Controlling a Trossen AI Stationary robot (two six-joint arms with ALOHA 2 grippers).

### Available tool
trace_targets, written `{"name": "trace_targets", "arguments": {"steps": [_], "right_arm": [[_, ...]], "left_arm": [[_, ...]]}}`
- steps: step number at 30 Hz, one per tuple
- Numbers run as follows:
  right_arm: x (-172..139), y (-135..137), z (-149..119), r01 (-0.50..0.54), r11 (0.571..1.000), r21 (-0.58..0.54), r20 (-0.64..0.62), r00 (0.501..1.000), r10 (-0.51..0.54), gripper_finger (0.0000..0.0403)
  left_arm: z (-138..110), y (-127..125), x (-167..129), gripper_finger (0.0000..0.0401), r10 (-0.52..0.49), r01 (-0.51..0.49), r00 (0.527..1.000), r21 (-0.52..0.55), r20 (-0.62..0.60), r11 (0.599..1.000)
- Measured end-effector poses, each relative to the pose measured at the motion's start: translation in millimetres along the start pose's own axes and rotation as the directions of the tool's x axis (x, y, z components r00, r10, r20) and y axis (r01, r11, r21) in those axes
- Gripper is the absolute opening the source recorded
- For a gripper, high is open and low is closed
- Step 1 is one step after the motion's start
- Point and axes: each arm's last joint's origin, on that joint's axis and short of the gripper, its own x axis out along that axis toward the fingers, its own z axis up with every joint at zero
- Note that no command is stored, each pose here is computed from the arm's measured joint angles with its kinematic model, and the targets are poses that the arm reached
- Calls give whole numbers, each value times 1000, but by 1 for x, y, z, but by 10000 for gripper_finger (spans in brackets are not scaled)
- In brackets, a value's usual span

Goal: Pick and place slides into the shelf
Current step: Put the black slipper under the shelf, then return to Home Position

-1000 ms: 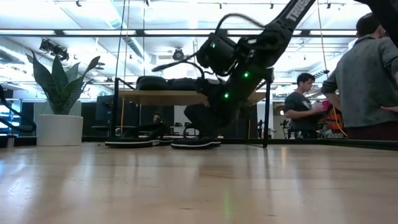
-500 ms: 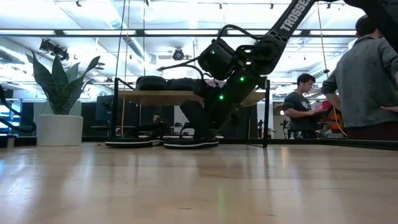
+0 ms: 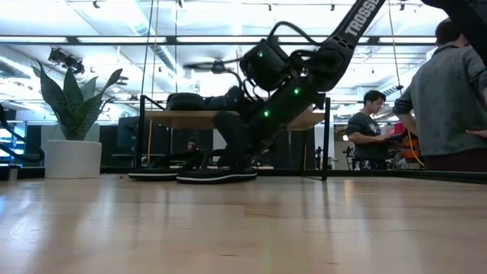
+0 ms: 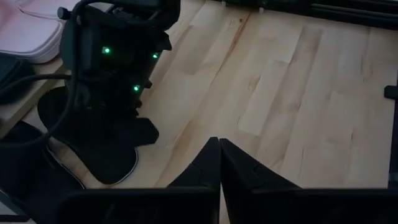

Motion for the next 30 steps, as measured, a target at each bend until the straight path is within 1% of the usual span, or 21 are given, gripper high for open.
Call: {"name": "trace_targets", "arguments": {"steps": [3, 7, 9, 11, 13, 14, 16, 19, 21, 23, 26, 28, 30], "right_arm": [[-5, 13, 5, -27, 999, -45, 68, 997, 30, 1], [-25, 29, 24, -44, 994, -97, 170, 984, 61, 8], [-41, 34, 36, -49, 989, -136, 204, 976, 76, 12], [-61, 38, 48, -59, 986, -153, 211, 973, 91, 15], [-84, 42, 57, -68, 984, -165, 198, 975, 101, 16], [-97, 43, 62, -75, 982, -174, 185, 977, 107, 16], [-123, 44, 66, -89, 978, -189, 136, 984, 116, 15], [-165, 44, 68, -111, 975, -190, 59, 991, 124, 14], [-195, 45, 69, -134, 969, -208, 34, 989, 144, 14], [-227, 49, 68, -176, 955, -238, 31, 982, 188, 15], [-272, 52, 62, -243, 929, -279, 84, 957, 276, 16], [-298, 50, 51, -285, 900, -330, 113, 934, 338, 16], [-318, 43, 36, -322, 884, -339, 138, 912, 386, 15]], "left_arm": [[1, -1, 0, 18, -6, 6, 1000, -9, 6, 1000], [1, -1, 0, 25, -8, 8, 1000, -2, 7, 1000], [1, -1, 0, 23, -8, 8, 1000, 37, 7, 999], [1, -1, 0, 19, -8, 7, 1000, 99, 7, 995], [1, -1, 0, 14, -8, 7, 1000, 142, 6, 990], [1, -1, 0, 12, -9, 8, 1000, 142, 7, 990], [0, -1, -1, 9, -10, 9, 1000, 108, 6, 994], [0, -1, -1, 9, 1, -2, 1000, 98, 11, 995], [3, 3, -4, 14, 47, -52, 996, 62, 74, 997], [8, 13, -18, 20, 66, -69, 990, 24, 129, 997], [15, 34, -49, 29, 62, -53, 980, -51, 188, 997], [14, 45, -66, 33, 53, -40, 978, -66, 203, 997], [11, 58, -83, 36, 43, -24, 976, -89, 214, 996]]}}
